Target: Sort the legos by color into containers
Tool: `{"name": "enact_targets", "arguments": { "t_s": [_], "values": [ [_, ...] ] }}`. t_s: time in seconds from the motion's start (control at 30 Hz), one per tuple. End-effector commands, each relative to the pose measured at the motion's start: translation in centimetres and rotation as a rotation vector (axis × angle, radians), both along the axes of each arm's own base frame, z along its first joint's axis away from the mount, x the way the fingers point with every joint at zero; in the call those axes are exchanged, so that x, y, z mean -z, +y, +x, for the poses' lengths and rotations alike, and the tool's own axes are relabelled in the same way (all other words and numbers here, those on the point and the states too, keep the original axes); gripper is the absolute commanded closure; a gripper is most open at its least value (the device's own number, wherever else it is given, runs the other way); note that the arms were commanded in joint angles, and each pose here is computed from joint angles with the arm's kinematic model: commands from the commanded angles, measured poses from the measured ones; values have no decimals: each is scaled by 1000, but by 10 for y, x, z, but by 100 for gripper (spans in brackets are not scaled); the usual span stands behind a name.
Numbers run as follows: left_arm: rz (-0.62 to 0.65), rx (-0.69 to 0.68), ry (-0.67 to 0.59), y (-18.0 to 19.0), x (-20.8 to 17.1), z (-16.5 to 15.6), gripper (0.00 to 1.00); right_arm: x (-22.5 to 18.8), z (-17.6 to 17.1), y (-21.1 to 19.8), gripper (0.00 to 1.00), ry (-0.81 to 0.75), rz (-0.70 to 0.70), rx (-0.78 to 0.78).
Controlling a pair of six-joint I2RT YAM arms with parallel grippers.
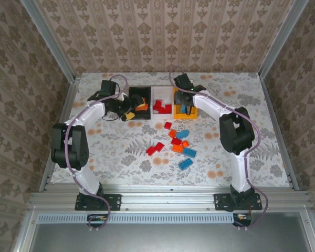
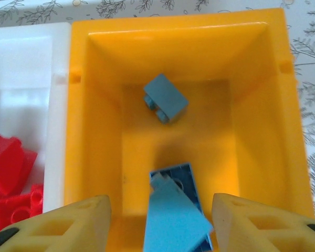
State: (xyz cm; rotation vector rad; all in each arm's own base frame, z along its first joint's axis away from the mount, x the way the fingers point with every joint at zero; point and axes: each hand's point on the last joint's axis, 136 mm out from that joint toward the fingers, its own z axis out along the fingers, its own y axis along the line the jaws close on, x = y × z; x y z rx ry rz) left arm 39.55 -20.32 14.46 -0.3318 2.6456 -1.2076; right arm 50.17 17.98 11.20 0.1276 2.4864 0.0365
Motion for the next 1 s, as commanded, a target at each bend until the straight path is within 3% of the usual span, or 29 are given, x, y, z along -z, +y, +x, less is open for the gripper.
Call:
{"name": "enact_targets", "arguments": {
  "t_s": [0.0,0.17,0.3,0.47,0.67,0.97],
  "values": [
    [-13,19,-28,-6,-11,-3,10,-79,-28,3,45,-179,39,-6],
    [-34,95,-32,-37,-16,-21,10,-37,-100,-4,38,-68,102,32],
    [-57,186,-24,-69,-18,-40,10,-1,-133,-9,33,-2,144,95],
    [-41,193,-30,-69,-18,-42,10,33,-142,11,26,94,146,52],
    [-30,173,-38,-61,-19,-37,10,60,-161,23,17,182,-43,-82],
    [-41,165,-43,-59,-22,-35,10,73,-167,9,19,211,-95,-59]
  ]
}}
